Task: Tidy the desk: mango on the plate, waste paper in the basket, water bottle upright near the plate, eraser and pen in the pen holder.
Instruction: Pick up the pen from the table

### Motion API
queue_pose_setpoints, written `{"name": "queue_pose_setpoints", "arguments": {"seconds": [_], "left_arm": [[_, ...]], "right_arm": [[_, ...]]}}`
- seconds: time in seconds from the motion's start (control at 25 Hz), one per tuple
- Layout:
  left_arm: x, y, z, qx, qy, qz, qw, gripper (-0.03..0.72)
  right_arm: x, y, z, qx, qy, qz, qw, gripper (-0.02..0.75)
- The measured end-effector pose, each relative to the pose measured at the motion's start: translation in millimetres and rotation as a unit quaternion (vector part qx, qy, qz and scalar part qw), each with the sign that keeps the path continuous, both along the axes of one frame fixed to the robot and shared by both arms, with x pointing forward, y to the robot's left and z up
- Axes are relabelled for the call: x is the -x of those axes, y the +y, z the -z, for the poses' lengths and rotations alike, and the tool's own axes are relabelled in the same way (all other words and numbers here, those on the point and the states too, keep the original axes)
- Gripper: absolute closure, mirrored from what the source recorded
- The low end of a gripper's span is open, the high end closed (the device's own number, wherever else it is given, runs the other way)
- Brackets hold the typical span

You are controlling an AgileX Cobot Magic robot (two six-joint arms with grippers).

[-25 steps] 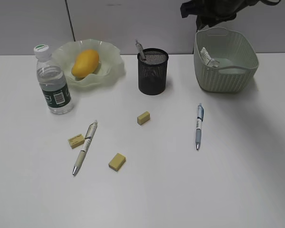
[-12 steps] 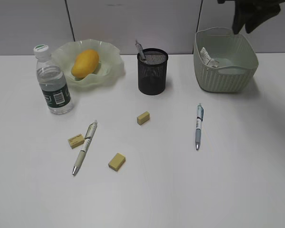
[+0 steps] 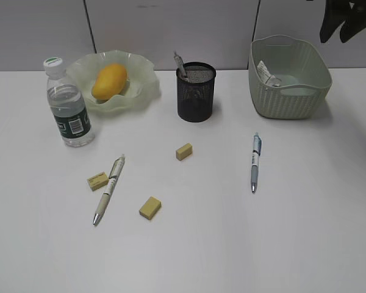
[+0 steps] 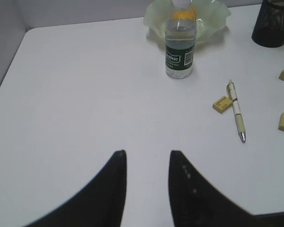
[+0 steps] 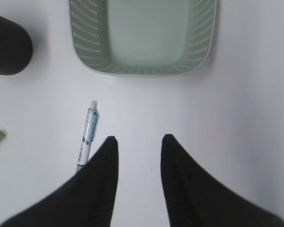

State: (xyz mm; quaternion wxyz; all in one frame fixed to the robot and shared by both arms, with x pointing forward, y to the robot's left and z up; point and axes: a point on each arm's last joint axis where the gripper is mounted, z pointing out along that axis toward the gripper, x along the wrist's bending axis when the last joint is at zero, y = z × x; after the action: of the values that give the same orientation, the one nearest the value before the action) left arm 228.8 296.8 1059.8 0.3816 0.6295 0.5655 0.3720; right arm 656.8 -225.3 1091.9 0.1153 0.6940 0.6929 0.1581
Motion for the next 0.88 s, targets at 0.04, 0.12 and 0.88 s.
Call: {"name": "queue_pose_setpoints", "arguments": {"seconds": [0.04,0.12,0.88], "left_arm": [[0,0,0,0.000,0.000,0.000,1.000,0.452],[0,0,0,0.000,0.000,0.000,1.000,0.452],[0,0,0,0.000,0.000,0.000,1.000,0.452]], "right_arm": [[2,0,-1,-0.004,0.001,-0.001,1.000,0.431],[7,0,-1,-0.003,0.005,-0.002,1.000,0.339],[128,-20,-32,0.013,0.007,-0.055,0.998,0.208]]}}
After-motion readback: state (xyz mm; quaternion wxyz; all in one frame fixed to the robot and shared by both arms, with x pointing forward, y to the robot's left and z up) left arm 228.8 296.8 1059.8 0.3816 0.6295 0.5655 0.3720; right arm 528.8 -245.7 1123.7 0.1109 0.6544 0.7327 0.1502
